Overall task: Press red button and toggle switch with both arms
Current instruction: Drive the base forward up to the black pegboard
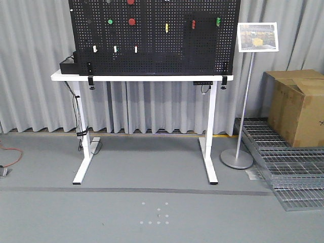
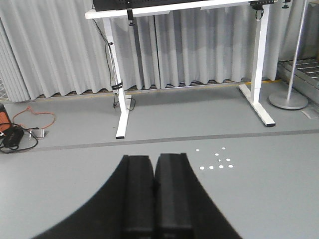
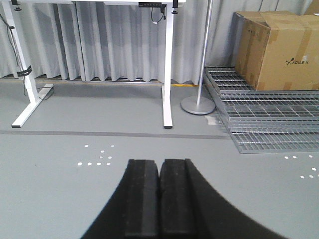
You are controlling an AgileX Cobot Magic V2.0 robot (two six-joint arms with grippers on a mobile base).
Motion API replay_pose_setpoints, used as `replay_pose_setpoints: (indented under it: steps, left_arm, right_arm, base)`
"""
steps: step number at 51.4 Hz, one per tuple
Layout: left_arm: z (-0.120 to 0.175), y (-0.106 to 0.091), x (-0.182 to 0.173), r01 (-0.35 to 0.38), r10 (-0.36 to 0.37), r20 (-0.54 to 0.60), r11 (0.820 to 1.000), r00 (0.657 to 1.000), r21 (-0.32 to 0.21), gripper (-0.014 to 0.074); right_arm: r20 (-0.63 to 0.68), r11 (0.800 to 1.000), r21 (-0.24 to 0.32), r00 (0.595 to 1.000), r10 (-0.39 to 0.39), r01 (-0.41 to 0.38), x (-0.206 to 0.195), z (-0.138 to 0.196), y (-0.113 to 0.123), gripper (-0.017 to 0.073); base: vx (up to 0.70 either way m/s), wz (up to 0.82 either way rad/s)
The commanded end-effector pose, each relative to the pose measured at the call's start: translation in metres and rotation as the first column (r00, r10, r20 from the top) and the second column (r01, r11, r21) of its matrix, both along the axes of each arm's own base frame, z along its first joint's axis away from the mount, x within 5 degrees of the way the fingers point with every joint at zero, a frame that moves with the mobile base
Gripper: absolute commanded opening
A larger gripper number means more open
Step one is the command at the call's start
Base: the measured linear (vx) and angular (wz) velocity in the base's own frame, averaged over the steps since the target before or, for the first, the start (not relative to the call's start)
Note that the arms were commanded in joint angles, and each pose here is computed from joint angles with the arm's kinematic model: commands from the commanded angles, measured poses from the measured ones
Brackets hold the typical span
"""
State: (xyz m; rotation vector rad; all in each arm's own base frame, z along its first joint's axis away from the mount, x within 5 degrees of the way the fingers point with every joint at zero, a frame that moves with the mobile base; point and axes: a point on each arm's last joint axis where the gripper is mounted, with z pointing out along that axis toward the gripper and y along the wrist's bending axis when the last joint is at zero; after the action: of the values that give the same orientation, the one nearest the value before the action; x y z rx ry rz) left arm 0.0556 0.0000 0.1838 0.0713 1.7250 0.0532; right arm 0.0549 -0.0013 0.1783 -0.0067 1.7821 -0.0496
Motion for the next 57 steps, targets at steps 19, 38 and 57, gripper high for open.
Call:
replay_pose_setpoints:
  steps: [19,38,57]
  left_arm:
    - [-0.0034,-0.0003,0.0009,0.001,-0.001,0.061,1.0,0.998,-0.012,0.0002]
    - [-0.0034,-0.0003,0.0009,0.001,-0.001,0.061,1.0,0.998,-0.012,0.0002]
    - [-0.0034,-0.0003,0.0009,0.001,-0.001,0.061,1.0,0.998,-0.012,0.0002]
  right_arm:
    - [0.086,1.0,-0.008,0.996,-0.001,0.002,0.0005,0.0042,-0.0003,-0.0003]
    - [0.086,1.0,-0.008,0.996,-0.001,0.002,0.0005,0.0042,-0.0003,-0.0003]
    - [0.086,1.0,-0.008,0.996,-0.001,0.002,0.0005,0.0042,-0.0003,-0.0003]
  base:
    - [0.0,0.0]
    - [0.03,-0.01]
    - [0.17,0.03]
